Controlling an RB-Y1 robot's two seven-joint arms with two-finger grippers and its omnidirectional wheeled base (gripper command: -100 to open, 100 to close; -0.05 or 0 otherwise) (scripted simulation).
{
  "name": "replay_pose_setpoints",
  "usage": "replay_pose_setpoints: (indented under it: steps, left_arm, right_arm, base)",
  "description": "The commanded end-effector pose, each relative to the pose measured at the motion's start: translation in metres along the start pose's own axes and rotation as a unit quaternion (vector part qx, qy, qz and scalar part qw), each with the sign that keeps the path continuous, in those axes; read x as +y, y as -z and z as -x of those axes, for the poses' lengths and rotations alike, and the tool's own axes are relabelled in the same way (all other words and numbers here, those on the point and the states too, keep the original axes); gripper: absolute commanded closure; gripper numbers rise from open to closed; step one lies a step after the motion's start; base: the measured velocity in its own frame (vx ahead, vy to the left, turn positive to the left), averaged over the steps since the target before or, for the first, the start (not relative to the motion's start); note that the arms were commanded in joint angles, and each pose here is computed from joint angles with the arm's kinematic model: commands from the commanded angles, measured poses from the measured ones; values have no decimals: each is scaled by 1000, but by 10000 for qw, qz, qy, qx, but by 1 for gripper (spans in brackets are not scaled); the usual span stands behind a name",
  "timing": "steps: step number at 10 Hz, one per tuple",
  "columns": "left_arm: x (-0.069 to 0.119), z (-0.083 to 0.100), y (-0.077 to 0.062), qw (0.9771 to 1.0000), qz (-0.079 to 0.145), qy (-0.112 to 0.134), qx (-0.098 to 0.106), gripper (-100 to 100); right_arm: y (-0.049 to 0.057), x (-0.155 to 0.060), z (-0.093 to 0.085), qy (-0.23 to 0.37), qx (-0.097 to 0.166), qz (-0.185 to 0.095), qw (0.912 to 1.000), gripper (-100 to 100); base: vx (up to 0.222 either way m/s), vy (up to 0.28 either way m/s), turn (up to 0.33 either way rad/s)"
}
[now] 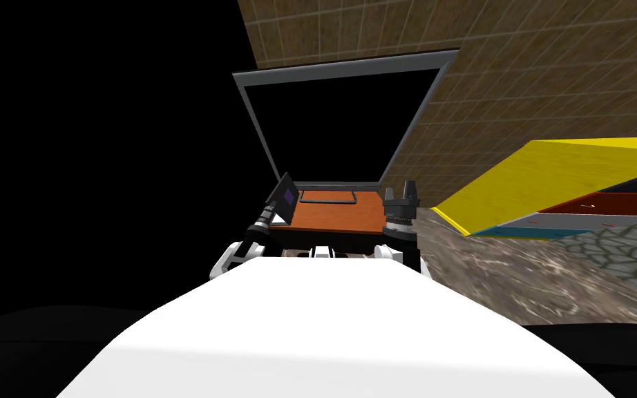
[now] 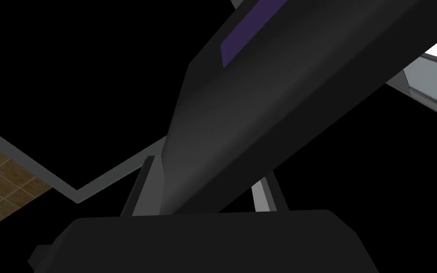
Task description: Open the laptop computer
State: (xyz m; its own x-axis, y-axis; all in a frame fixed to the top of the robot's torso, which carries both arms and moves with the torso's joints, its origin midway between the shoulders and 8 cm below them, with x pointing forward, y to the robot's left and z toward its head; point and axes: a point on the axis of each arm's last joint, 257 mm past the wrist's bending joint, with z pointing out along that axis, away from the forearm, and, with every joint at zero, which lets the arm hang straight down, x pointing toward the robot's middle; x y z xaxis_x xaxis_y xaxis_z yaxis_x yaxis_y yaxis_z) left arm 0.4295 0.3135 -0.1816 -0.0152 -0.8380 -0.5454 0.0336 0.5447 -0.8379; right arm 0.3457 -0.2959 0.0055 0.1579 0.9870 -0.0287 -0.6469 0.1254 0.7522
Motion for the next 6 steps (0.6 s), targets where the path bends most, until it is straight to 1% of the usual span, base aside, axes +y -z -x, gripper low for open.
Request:
replay_pose_setpoints:
  steps: [1,3,4,5,6]
  left_arm:
    - [-1,-8,-1,9985,0,556,2,100]
    - [-4,-13,-3,9955,-13,948,-5,100]
    - [-1,-11,-2,9968,19,803,-2,100]
    - [6,-20,-5,9922,35,1244,-15,100]
    - [8,-25,-7,9894,35,1450,-24,100]
  right_arm:
    - [0,0,0,0,0,0,10000,0]
    - [0,0,0,0,0,0,10000,0]
    - [0,0,0,0,0,0,10000,0]
    - [0,0,0,-1,-1,0,10000,0]
    - [0,0,0,0,0,0,10000,0]
  base:
    - [-10,102,2]
    - [-9,97,-1]
    - [0,44,-2]
    - [-5,91,-8]
    - [-21,147,-40]
